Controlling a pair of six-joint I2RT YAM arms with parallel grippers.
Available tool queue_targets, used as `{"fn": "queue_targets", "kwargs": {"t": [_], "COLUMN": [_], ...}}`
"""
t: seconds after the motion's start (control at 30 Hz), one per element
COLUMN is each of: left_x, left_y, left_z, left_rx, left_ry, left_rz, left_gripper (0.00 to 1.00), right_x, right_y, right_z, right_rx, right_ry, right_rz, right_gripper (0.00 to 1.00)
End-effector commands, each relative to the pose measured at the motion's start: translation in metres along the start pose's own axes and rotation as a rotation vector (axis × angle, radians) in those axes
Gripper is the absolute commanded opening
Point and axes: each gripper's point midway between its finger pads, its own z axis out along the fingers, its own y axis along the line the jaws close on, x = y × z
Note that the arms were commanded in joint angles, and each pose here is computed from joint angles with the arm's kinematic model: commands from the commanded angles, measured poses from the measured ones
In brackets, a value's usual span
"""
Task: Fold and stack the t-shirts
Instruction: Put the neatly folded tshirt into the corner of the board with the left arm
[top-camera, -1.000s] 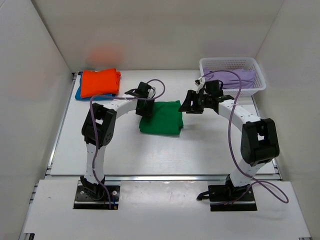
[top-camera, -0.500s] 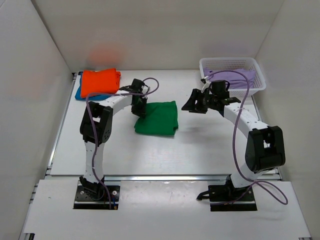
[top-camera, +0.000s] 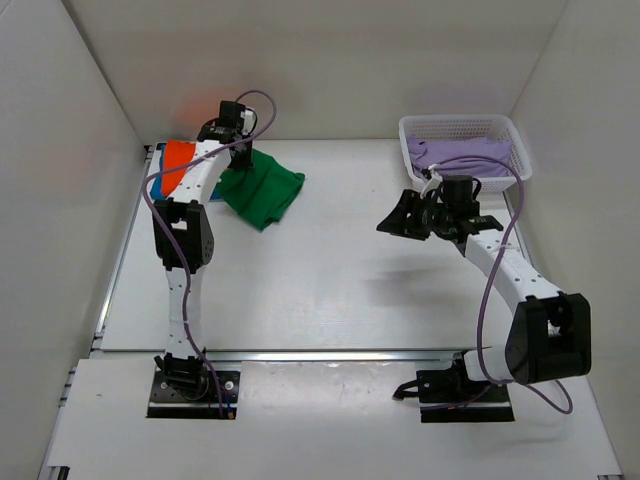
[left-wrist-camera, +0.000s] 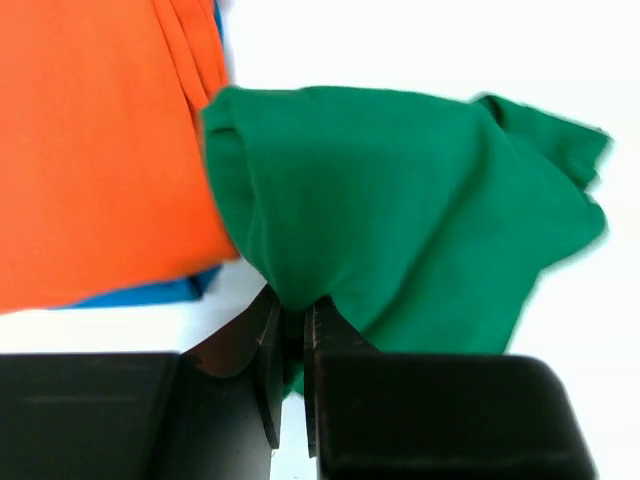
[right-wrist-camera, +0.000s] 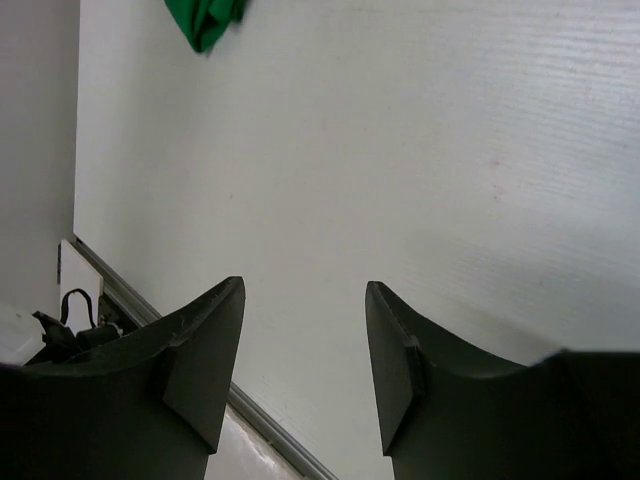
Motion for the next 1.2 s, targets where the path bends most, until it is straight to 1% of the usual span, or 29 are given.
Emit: {"fn": "queue_targets", "kwargs": {"t": [0.0,0.07,0.1,0.17,0.2,0.3,0.33,0.37,0.43,0.5,0.6,0.7,0.8,0.83,0.9,0.93,0.97,1.03,1.1,1.17], "left_x": [-0.032,-0.043,-0.05,-0.057,-0.056,-0.07,-0.072,-0.073,-0.087,-0.098,-0.107,-0.114,-0.122,-0.123,-0.128,-0.125,-0.127,-0.124,-0.124,-0.115], "left_y": [0.003,0.005,0.006,0.019,0.02,0.042,0.041,0.048,0.059,0.065,0.08,0.083,0.095,0.107,0.107,0.13,0.139,0.144,0.155,0.167], "left_z": [-0.02,-0.024,-0.029,-0.036,-0.037,-0.054,-0.055,-0.06,-0.073,-0.087,-0.104,-0.119,-0.123,-0.125,-0.123,-0.122,-0.122,-0.111,-0.107,-0.092], "left_rx": [-0.023,-0.024,-0.025,-0.064,-0.064,-0.057,-0.042,-0.053,-0.059,-0.063,-0.096,-0.108,-0.114,-0.131,-0.122,-0.147,-0.151,-0.137,-0.157,-0.176], "left_ry": [-0.065,-0.091,-0.109,-0.131,-0.13,-0.188,-0.197,-0.204,-0.257,-0.293,-0.328,-0.366,-0.404,-0.412,-0.426,-0.425,-0.438,-0.432,-0.436,-0.409], "left_rz": [0.031,0.026,0.023,0.011,0.008,-0.029,-0.029,-0.038,-0.055,-0.062,-0.078,-0.085,-0.098,-0.112,-0.119,-0.148,-0.166,-0.185,-0.201,-0.217], "left_gripper": [0.0,0.0,0.0,0.0,0.0,0.0,0.0,0.0,0.0,0.0,0.0,0.0,0.0,0.0,0.0,0.0,0.0,0.0,0.0,0.0], "right_x": [0.002,0.014,0.011,0.014,0.017,0.017,0.021,0.022,0.029,0.031,0.039,0.044,0.049,0.05,0.052,0.052,0.052,0.048,0.049,0.044], "right_y": [0.007,0.0,0.002,0.002,0.002,0.006,0.007,0.007,0.006,0.007,0.007,0.007,0.009,0.008,0.011,0.012,0.012,0.015,0.014,0.016], "right_z": [-0.01,-0.01,-0.013,-0.013,-0.013,-0.015,-0.015,-0.017,-0.018,-0.018,-0.016,-0.014,-0.012,-0.011,-0.01,-0.009,-0.009,-0.008,-0.007,-0.006], "right_rx": [-0.021,-0.01,-0.018,-0.022,-0.021,-0.019,-0.02,-0.018,-0.02,-0.021,-0.027,-0.027,-0.035,-0.033,-0.033,-0.031,-0.035,-0.036,-0.031,-0.033], "right_ry": [-0.02,-0.001,-0.016,-0.007,0.002,0.012,0.027,0.032,0.044,0.048,0.066,0.075,0.088,0.091,0.101,0.105,0.107,0.105,0.115,0.102], "right_rz": [-0.019,0.007,0.0,0.003,0.002,-0.006,-0.008,-0.006,0.006,0.006,0.029,0.034,0.047,0.046,0.055,0.049,0.051,0.045,0.055,0.048], "right_gripper": [0.49,0.49,0.49,0.49,0.49,0.49,0.49,0.49,0.49,0.49,0.49,0.49,0.49,0.49,0.5,0.49,0.49,0.49,0.49,0.49]}}
